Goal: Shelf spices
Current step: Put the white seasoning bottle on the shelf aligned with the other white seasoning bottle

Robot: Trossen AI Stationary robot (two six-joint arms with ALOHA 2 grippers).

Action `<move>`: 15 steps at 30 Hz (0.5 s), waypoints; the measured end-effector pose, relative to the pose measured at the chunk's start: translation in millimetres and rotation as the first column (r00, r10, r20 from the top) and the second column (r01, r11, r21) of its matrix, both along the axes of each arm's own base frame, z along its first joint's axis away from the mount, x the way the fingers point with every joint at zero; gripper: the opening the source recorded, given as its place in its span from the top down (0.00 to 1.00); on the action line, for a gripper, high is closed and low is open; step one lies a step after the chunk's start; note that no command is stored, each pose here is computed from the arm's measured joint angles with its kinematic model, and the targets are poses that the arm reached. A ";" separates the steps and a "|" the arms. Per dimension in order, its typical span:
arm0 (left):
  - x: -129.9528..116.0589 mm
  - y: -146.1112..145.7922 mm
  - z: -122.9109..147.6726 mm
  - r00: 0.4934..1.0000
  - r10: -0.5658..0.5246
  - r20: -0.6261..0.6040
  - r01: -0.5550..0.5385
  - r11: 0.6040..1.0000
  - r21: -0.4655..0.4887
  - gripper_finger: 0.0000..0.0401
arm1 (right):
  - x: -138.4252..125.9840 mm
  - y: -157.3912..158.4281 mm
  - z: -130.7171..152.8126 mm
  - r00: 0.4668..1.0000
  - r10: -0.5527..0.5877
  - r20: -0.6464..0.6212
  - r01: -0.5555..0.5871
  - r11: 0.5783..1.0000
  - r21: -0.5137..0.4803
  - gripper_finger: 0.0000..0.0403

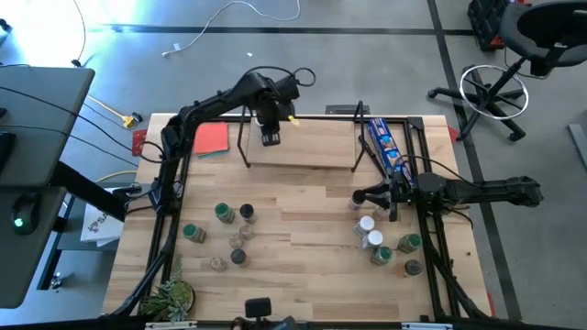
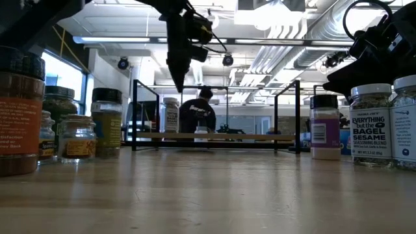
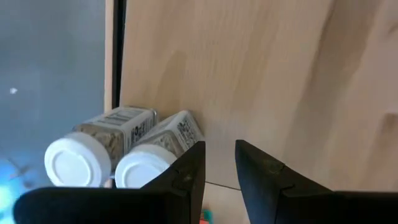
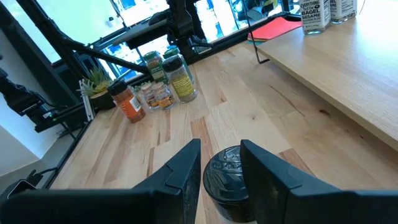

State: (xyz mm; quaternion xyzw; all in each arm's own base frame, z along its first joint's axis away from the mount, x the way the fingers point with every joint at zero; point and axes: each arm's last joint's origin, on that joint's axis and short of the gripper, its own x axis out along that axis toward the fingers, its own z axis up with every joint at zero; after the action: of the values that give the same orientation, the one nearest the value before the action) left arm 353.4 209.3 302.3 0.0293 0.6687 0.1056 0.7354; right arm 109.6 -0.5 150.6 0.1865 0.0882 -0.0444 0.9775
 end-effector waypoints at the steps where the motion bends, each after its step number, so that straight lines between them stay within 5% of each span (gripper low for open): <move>1: 2.8 -0.9 -3.7 1.000 -0.011 -0.017 0.011 1.000 0.008 0.79 | 0.0 0.0 0.0 1.000 0.000 0.000 0.000 1.000 0.000 0.73; 15: 32.4 -18.5 -61.7 0.933 -0.162 -0.323 0.187 0.981 0.050 0.88 | 0.0 0.0 0.0 1.000 0.000 0.000 0.000 1.000 0.000 0.73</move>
State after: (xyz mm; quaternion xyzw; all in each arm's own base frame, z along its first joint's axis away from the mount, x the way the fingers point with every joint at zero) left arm 385.9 190.8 240.6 0.1347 0.7681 0.0606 0.6231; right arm 109.6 -0.5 150.6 0.1865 0.0881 -0.0446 0.9775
